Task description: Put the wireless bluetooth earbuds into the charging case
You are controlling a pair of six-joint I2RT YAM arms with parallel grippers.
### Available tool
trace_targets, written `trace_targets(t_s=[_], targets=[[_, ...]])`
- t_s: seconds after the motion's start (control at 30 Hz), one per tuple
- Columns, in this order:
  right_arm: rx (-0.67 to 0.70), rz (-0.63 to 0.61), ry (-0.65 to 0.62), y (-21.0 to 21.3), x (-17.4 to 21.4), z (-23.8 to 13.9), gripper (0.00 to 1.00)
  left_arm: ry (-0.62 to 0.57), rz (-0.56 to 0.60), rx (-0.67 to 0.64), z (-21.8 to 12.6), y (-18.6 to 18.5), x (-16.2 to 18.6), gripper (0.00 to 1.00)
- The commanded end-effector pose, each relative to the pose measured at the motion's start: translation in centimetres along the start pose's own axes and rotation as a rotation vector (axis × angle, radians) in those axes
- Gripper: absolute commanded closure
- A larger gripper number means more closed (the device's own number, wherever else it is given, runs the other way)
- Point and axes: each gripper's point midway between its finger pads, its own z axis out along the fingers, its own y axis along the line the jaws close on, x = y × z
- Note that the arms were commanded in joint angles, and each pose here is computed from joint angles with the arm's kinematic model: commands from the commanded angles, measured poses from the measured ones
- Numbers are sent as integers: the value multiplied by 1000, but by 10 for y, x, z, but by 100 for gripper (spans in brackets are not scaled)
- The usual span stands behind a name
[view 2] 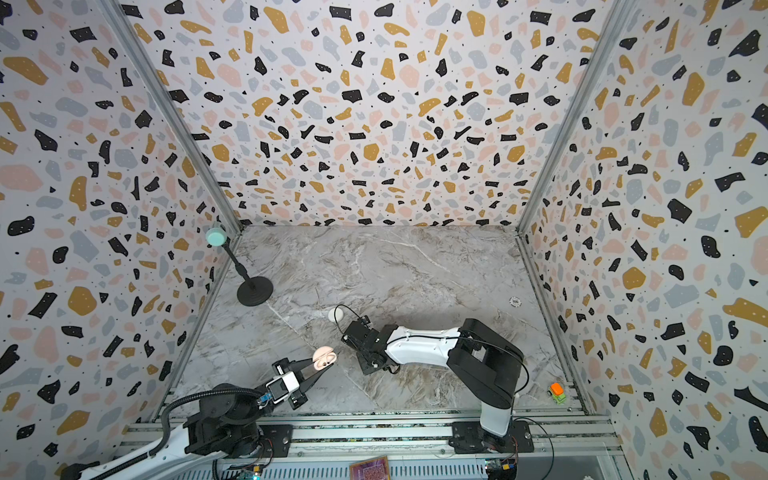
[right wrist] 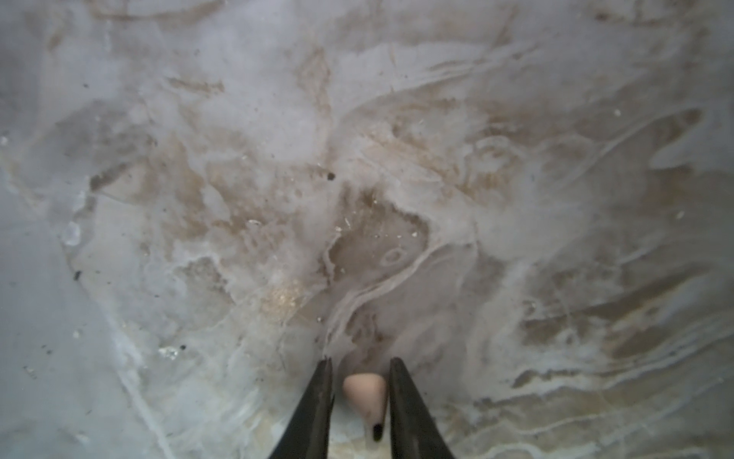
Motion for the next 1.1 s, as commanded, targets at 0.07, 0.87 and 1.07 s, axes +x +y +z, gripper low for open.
trace_targets(t_s=[0.07,0.87,1.07], targets=[[68,15,75,-12,18,3,72,-25,0,-26,-1,5,-5,100],[58,17,57,-12,16,-3,83,-19,2,-25,0,5,-3,100],[37,31,-32,-11,-1,-21,86,-18,-8,-27,0,5,-3,100]])
